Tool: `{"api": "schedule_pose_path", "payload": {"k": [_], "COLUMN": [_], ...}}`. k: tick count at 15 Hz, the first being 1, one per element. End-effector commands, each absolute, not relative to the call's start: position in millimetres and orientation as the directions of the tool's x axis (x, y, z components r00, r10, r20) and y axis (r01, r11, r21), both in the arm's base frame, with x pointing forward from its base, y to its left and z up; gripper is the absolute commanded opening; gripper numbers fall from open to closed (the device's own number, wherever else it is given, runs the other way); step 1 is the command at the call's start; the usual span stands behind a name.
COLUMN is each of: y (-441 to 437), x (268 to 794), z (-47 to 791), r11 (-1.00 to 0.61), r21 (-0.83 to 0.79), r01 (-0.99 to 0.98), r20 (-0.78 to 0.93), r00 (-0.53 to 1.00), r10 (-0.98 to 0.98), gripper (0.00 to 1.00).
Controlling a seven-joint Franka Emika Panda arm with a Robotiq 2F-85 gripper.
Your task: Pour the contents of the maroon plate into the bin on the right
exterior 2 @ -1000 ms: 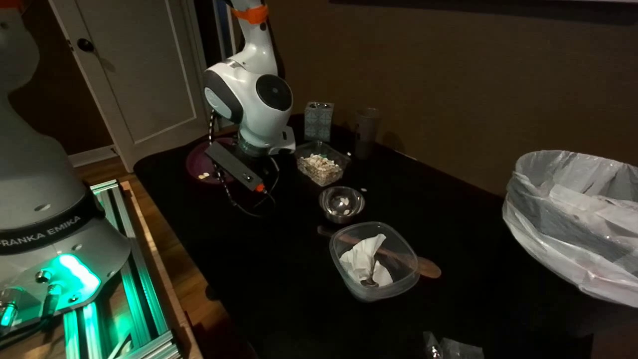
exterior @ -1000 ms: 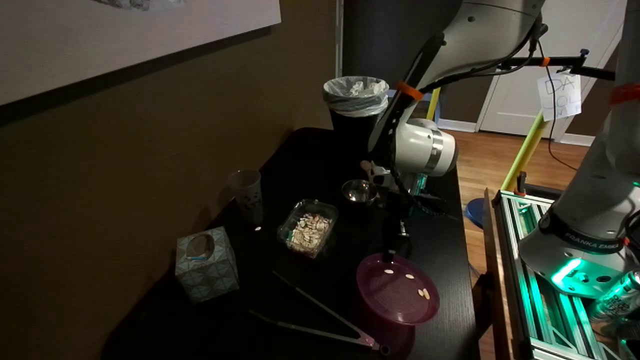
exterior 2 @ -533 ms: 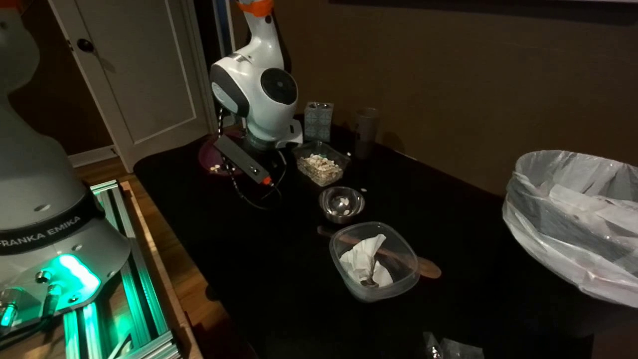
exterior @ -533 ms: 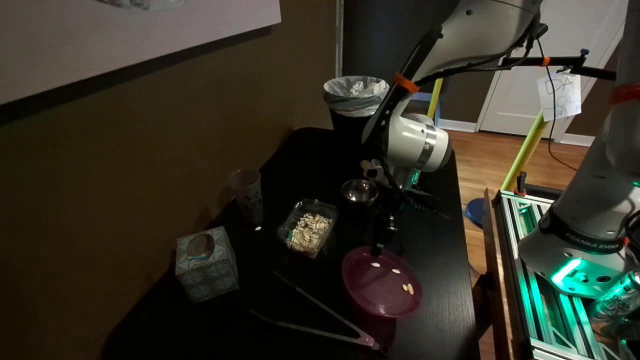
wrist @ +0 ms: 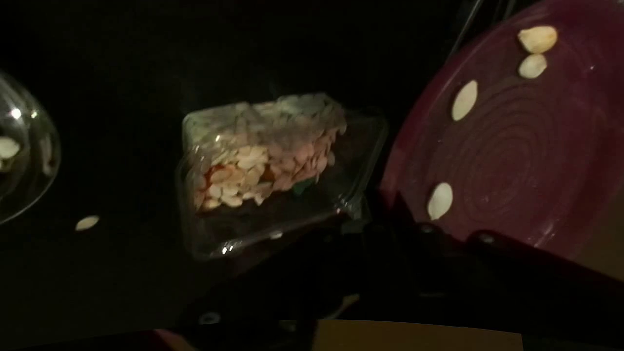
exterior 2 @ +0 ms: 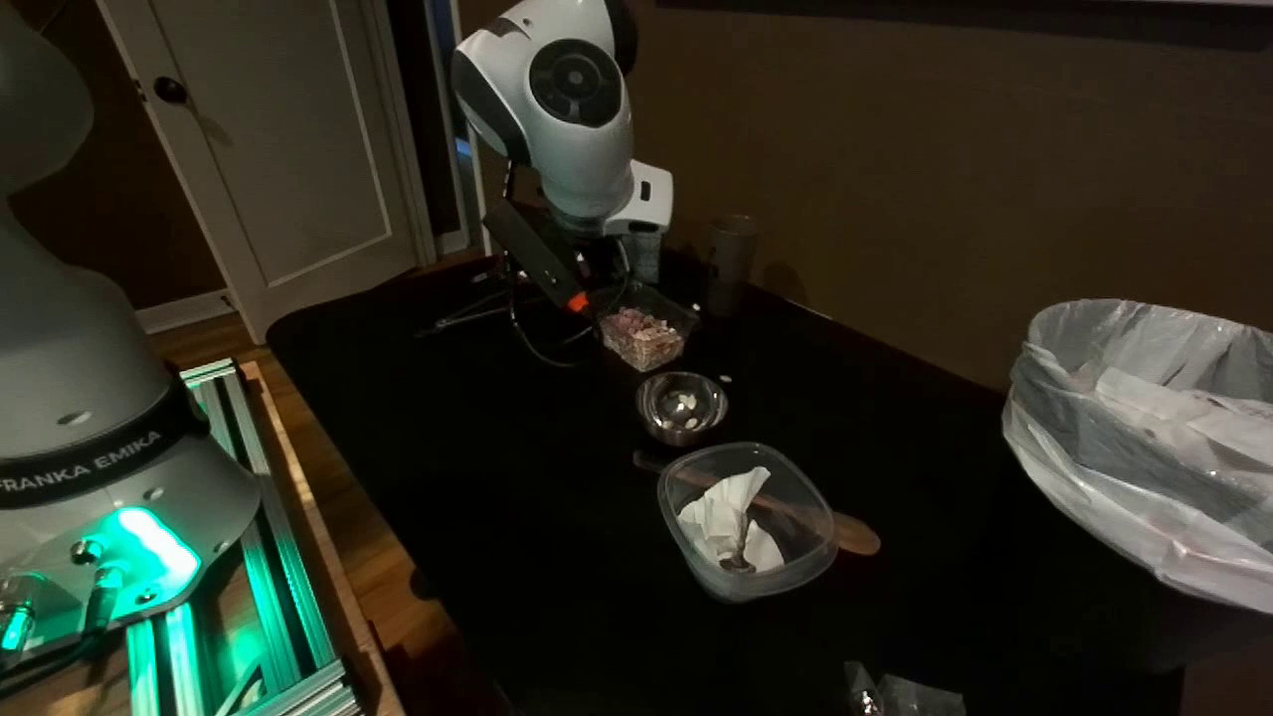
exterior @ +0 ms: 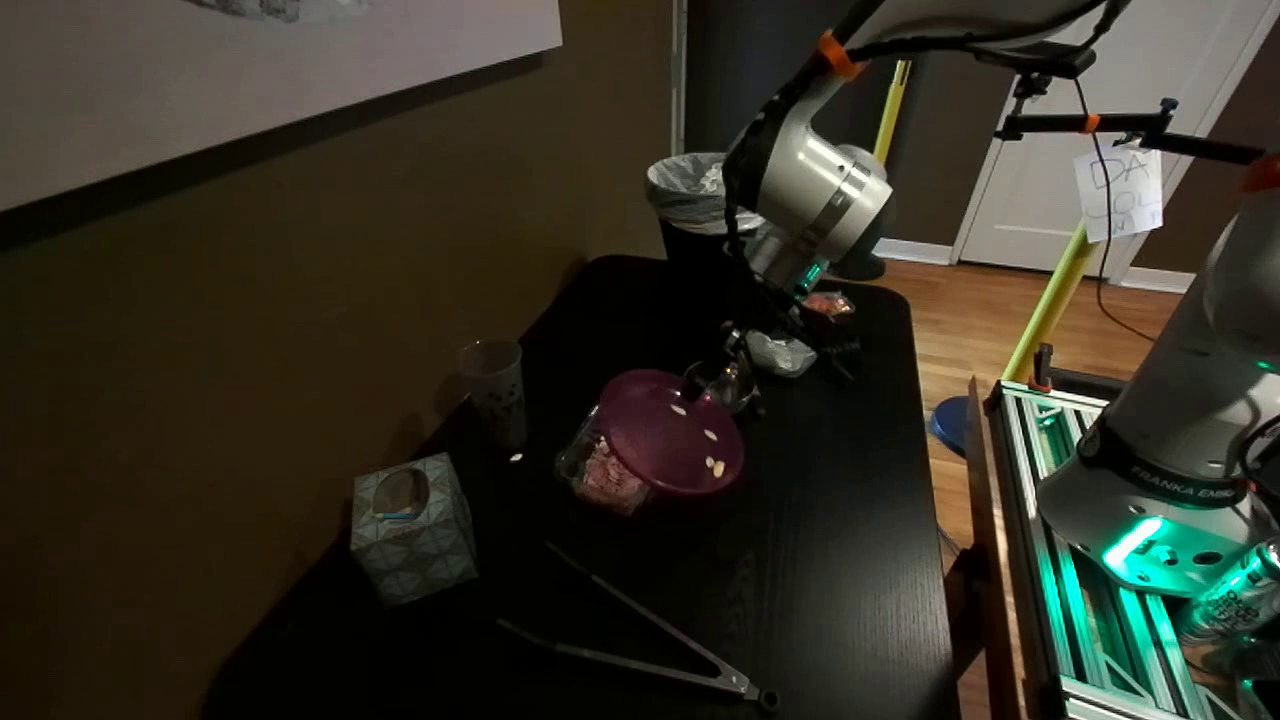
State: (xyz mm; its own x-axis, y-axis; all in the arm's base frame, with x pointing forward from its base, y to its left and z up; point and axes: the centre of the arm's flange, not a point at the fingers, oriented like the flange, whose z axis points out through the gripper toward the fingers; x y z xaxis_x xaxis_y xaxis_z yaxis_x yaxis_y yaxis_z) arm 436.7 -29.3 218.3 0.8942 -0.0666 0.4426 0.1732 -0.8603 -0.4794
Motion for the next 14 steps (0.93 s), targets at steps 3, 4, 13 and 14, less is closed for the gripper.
{"api": "schedule_pose_path", "payload": {"k": [3, 4, 13, 14], "y": [-47, -47, -139, -150], "x": [439, 438, 460, 458], "z": [244, 247, 299, 303], "r11": [-0.873, -0.874, -0.762, -0.733], "r21": [-0.47, -0.469, -0.592, -0.61], "r01": [0.131, 0.13, -0.262, -0.301], "r20": [0.492, 0.497, 0.422, 0.407], "r00": [0.86, 0.856, 0.705, 0.674], "r10": [-0.135, -0.139, -0.57, -0.616], "gripper": [0.04, 0.04, 0.01, 0.01]}}
